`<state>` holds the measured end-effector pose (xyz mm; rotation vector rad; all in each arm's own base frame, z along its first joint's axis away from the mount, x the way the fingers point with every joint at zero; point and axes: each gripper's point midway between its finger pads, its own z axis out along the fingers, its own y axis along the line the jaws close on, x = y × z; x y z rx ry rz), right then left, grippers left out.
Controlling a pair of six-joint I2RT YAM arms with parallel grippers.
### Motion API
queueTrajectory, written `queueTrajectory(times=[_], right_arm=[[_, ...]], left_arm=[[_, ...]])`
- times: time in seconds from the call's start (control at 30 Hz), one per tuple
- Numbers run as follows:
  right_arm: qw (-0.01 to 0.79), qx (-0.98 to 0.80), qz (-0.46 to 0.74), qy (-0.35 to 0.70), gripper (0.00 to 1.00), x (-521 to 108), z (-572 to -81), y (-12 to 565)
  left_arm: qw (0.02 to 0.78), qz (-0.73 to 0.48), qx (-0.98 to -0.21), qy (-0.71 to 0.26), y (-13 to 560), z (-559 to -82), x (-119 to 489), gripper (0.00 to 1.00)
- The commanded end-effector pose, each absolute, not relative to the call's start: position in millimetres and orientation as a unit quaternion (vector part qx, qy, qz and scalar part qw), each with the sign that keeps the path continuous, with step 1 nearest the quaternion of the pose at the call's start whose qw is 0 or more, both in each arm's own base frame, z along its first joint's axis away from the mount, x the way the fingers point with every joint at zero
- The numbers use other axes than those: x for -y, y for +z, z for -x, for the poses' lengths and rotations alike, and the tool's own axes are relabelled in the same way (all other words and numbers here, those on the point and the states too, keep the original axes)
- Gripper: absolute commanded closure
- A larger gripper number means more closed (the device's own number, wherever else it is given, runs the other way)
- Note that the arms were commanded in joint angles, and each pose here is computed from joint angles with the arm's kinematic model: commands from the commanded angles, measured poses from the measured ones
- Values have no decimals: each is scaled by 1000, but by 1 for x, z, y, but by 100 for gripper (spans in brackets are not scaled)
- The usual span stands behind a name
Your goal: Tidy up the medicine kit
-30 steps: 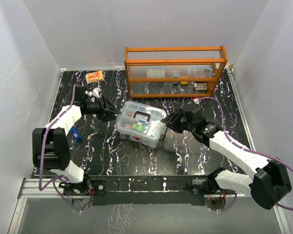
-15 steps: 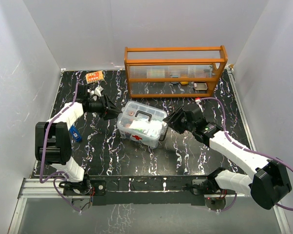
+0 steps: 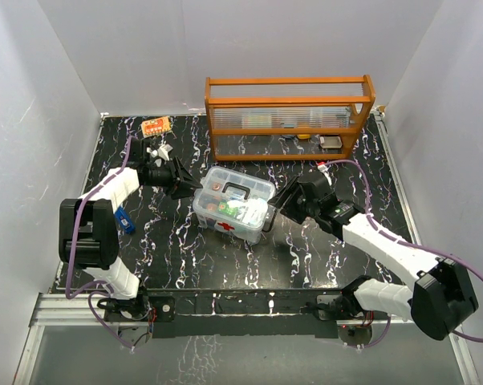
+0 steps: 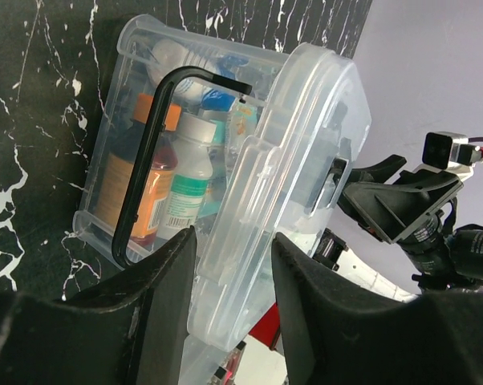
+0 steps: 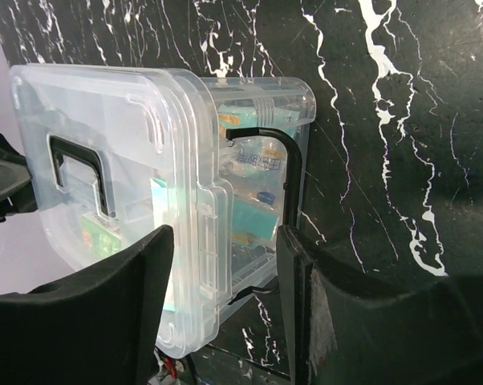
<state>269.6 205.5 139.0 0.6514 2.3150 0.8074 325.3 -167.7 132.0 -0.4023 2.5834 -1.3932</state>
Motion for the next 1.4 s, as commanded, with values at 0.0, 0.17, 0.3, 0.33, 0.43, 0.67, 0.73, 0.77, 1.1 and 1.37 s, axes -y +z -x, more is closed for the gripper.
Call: queueTrajectory(times=[0.0,0.17,0.3,0.33,0.43,0.67,0.73,0.77,1.1,1.37], right_arm=[[314,-872,-197,320,48,-218,-279,156],[302,-880,-190,313,50,-219,-277,147],[293,-887,-201,295,56,-214,-275,132],[293,-888,-202,291,57,-213,-274,129],[292,-892,-194,287,61,-213,-275,124],[264,-904,-115,315,71,-237,-274,112],[256,-906,-88,325,73,-244,-274,109],[254,-906,-68,332,74,-249,-273,109],[259,-910,28,324,75,-270,-300,107],[306,-907,1,290,63,-259,-326,125]], left_arm=[[83,125,-874,-462,133,-316,168,59],[69,128,-876,-459,124,-308,168,55],[70,127,-877,-458,124,-308,167,55],[69,127,-877,-458,124,-308,167,55],[69,125,-875,-462,125,-308,168,55],[70,128,-871,-469,127,-298,169,60],[69,133,-875,-461,124,-293,167,62],[68,135,-877,-455,121,-291,166,62],[102,169,-916,-350,101,-283,138,63],[122,153,-929,-313,111,-299,126,46]])
